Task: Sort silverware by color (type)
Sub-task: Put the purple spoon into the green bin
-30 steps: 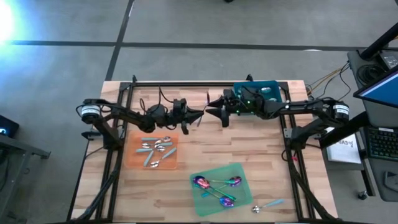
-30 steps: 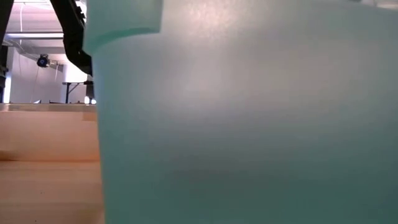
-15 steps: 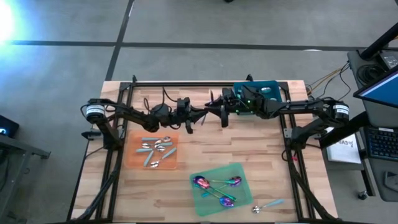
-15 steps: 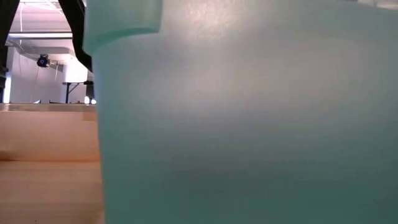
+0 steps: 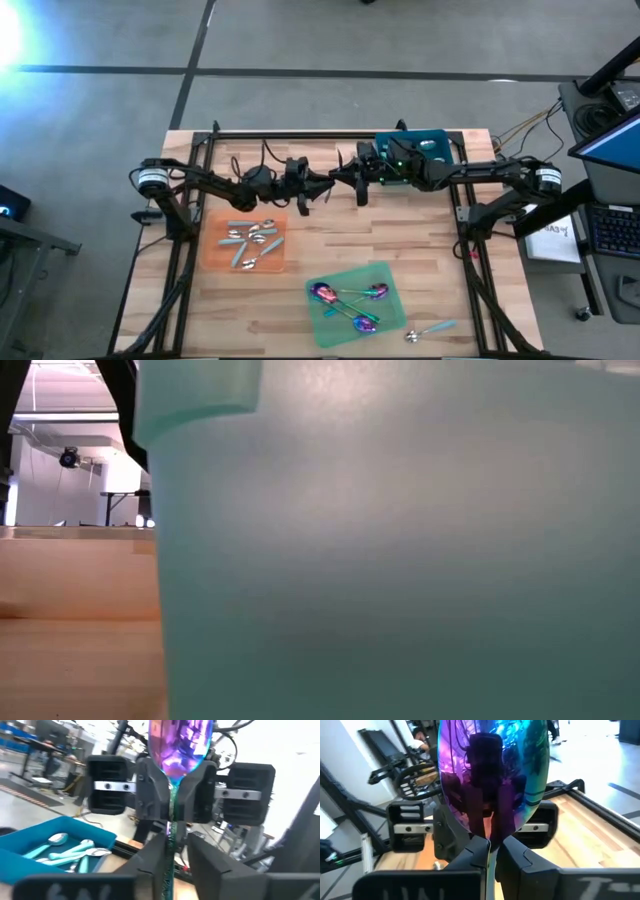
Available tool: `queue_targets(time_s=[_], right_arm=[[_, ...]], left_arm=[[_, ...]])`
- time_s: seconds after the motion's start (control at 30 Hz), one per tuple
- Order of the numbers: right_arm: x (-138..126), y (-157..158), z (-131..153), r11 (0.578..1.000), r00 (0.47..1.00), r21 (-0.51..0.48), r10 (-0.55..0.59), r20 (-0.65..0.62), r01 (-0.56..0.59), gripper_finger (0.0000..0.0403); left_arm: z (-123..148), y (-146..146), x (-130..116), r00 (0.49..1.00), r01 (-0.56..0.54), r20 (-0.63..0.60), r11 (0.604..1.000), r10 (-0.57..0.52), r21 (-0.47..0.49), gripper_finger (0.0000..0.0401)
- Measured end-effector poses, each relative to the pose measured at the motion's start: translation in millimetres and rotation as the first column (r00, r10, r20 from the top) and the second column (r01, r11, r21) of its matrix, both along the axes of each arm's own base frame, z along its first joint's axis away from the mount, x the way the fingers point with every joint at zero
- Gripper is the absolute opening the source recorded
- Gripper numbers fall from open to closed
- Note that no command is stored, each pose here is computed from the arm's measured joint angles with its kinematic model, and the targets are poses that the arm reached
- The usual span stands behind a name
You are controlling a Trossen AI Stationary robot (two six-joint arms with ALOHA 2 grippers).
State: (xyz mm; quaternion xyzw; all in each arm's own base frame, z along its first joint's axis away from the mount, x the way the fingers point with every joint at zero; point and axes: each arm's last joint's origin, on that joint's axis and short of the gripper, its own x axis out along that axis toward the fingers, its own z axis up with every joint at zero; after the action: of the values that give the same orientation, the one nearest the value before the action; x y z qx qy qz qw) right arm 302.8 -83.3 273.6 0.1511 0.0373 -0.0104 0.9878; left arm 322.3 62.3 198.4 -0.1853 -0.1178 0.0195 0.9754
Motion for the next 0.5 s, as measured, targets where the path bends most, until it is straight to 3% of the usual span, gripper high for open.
queue_targets(time_s=[0.17,0.3,0.4,0.5], right_arm=[[-3.1,2.4,4.4,0.999,0.999,0.005,0.037,0.009,-0.037,0.001],[-12.4,8.2,10.1,0.997,0.997,0.044,0.069,-0.035,-0.067,0.001],[-18.9,18.5,9.4,0.987,0.989,0.134,0.1,-0.109,-0.085,0.0009],[-21.5,42.4,10.0,0.954,0.967,0.252,0.206,-0.15,-0.164,0.0009]], left_arm=[[1.7,-2.7,-0.4,0.996,0.092,0.002,0.996,-0.092,0.017,0.0125],[6.4,-6.6,-2.7,0.963,0.271,0.004,0.963,-0.271,0.0,0.0159],[12.0,-11.6,-5.9,0.914,0.405,0.009,0.914,-0.405,0.009,0.0165],[12.7,-12.2,-8.9,0.882,0.472,-0.003,0.882,-0.472,-0.003,0.0163]])
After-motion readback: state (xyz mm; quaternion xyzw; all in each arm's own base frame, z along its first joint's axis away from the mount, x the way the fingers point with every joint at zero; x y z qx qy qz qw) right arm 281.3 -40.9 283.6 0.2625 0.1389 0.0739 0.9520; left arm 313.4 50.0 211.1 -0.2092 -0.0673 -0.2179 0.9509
